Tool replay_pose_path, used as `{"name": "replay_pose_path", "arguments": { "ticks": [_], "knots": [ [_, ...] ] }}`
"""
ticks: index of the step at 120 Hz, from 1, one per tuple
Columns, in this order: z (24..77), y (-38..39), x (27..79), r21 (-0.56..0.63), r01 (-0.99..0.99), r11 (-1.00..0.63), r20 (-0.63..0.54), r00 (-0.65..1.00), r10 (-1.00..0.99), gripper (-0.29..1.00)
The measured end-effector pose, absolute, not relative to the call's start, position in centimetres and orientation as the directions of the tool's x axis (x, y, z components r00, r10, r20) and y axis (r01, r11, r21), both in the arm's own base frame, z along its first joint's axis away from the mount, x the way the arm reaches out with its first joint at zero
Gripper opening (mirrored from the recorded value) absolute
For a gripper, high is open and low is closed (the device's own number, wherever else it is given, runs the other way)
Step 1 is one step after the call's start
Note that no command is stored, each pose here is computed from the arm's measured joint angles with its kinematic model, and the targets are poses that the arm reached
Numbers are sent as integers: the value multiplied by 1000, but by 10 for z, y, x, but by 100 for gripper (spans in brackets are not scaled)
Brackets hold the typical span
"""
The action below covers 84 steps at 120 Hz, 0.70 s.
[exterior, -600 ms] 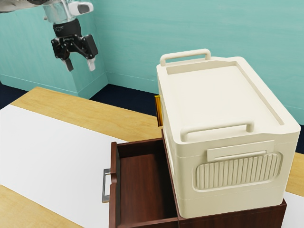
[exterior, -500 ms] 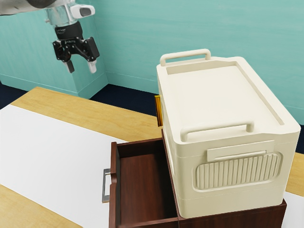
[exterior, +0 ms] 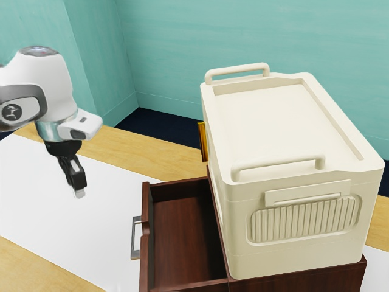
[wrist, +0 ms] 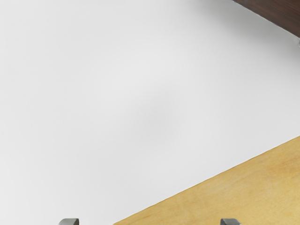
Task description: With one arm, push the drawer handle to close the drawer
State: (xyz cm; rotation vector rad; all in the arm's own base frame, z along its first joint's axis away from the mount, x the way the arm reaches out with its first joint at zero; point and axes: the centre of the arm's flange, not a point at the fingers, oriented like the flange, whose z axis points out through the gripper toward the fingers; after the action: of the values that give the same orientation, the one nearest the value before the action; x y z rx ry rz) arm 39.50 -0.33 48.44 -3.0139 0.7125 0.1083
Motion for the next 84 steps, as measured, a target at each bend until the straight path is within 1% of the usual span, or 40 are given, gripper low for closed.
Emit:
{"name": "replay_pose_path", "arguments": {
  "ticks": [12,27,50,66,84],
  "knots": [
    [449,-15,391,-48,-517,-855,-86,855,-512,27],
    [425,-25,373,-38,-583,-812,-78,811,-579,20],
    [420,-45,376,-57,-648,-760,-20,762,-648,16],
    [412,-68,357,-44,-687,-725,-12,726,-687,15],
    [415,-105,340,-21,-709,-705,9,705,-710,13]
  ]
}}
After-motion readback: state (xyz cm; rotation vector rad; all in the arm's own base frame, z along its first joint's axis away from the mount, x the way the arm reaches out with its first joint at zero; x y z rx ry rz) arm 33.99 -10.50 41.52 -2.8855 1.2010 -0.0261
